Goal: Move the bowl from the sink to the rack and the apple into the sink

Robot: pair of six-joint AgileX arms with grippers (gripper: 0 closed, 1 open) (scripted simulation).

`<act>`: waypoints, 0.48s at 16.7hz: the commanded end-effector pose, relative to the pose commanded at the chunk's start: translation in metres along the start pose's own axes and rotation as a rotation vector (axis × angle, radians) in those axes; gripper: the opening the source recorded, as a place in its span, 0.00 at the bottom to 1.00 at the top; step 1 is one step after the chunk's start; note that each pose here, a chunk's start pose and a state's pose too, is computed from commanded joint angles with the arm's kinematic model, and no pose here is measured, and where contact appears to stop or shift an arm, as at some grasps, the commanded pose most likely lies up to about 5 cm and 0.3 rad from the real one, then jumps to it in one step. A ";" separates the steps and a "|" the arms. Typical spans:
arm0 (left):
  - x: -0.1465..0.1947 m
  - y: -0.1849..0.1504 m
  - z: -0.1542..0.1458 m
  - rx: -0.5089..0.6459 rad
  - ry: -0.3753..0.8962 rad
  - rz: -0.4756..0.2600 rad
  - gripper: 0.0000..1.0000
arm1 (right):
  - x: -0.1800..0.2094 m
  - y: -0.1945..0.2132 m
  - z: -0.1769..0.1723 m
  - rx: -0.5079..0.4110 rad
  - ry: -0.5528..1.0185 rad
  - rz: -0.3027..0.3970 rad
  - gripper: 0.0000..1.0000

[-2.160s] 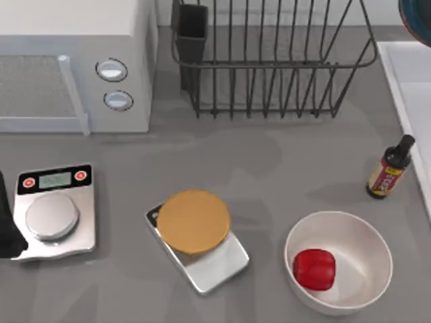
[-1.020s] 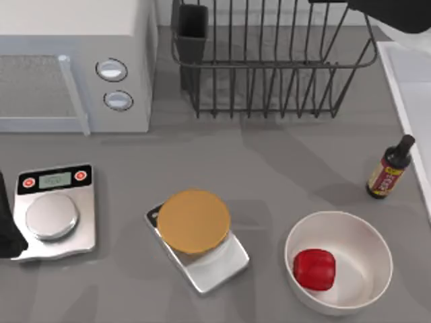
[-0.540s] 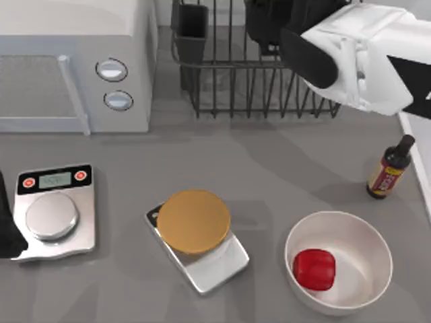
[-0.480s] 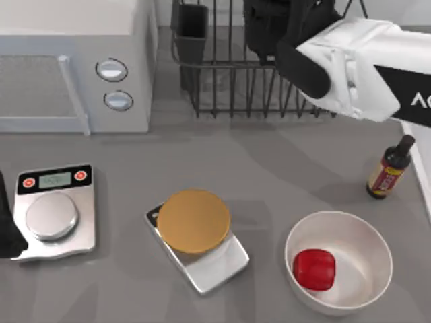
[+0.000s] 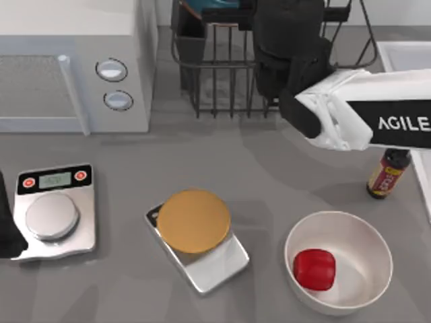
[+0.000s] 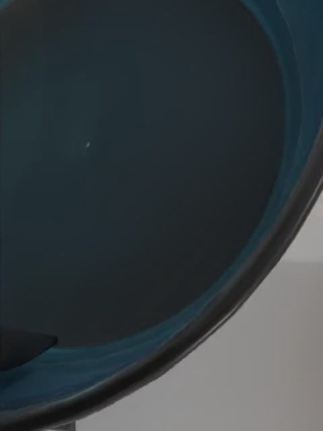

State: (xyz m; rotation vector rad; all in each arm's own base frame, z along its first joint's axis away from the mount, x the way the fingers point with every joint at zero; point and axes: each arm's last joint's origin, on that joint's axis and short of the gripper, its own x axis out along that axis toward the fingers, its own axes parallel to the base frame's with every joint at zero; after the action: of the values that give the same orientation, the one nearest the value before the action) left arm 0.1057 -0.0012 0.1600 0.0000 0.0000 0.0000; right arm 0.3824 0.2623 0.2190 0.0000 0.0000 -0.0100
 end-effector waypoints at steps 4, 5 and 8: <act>0.000 0.000 0.000 0.000 0.000 0.000 1.00 | 0.000 0.000 0.000 0.000 0.000 0.000 0.15; 0.000 0.000 0.000 0.000 0.000 0.000 1.00 | 0.000 0.000 0.000 0.000 0.000 0.000 0.23; 0.000 0.000 0.000 0.000 0.000 0.000 1.00 | 0.000 0.000 0.000 0.000 0.000 0.000 0.45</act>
State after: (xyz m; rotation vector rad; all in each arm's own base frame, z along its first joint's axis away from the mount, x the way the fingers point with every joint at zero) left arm 0.1057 -0.0012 0.1600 0.0000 0.0000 0.0000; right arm 0.3824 0.2623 0.2190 0.0000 0.0000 -0.0100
